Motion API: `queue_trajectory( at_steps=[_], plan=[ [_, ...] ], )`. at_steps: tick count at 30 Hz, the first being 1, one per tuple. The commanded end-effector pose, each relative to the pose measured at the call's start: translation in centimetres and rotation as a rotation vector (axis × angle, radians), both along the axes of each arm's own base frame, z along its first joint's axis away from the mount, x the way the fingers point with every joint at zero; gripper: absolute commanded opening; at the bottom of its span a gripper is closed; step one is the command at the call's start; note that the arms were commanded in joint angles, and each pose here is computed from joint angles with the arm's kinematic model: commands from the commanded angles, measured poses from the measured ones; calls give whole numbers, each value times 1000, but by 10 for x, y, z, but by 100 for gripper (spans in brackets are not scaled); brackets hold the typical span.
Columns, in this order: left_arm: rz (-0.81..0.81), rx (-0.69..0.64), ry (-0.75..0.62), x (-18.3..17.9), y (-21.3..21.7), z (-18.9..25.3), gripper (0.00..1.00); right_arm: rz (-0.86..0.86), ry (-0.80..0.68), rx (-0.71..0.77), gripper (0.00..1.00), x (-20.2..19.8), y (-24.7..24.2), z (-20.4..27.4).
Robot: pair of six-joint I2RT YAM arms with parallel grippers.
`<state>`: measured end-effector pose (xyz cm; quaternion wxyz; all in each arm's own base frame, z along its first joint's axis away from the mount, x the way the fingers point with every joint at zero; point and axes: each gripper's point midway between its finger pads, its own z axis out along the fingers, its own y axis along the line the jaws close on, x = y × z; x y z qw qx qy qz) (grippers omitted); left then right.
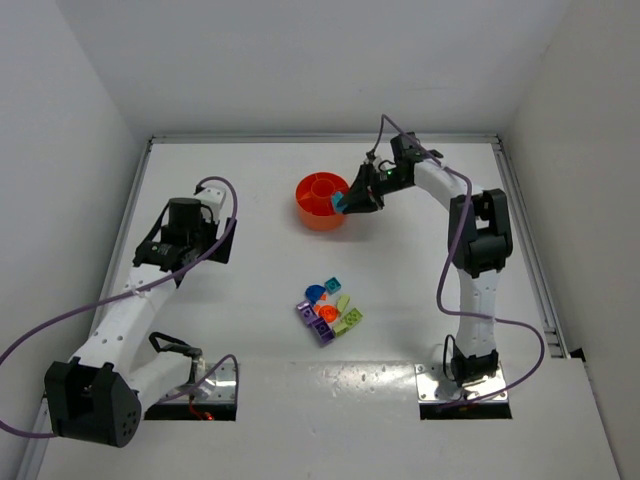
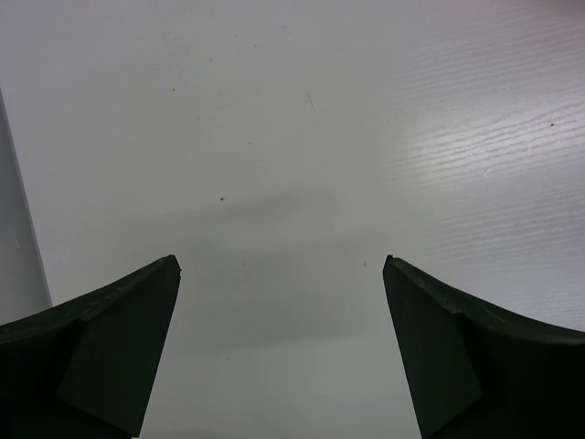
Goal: Sort the legos into containers by color
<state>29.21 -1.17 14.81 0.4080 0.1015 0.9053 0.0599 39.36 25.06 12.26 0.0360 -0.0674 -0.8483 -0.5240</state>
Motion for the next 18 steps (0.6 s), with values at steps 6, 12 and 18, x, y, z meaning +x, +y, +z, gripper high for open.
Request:
queue_trajectory(
  at_steps=[6,12,18],
  plan=[
    [28,-7,-12,2,3,2,100,2,-67,93,56,17,7,32],
    [28,-6,-3,0,4,-2,100,33,-159,133,55,20,9,51],
    [28,-12,-42,1,4,8,100,210,-572,-208,46,3,-25,68]
  ],
)
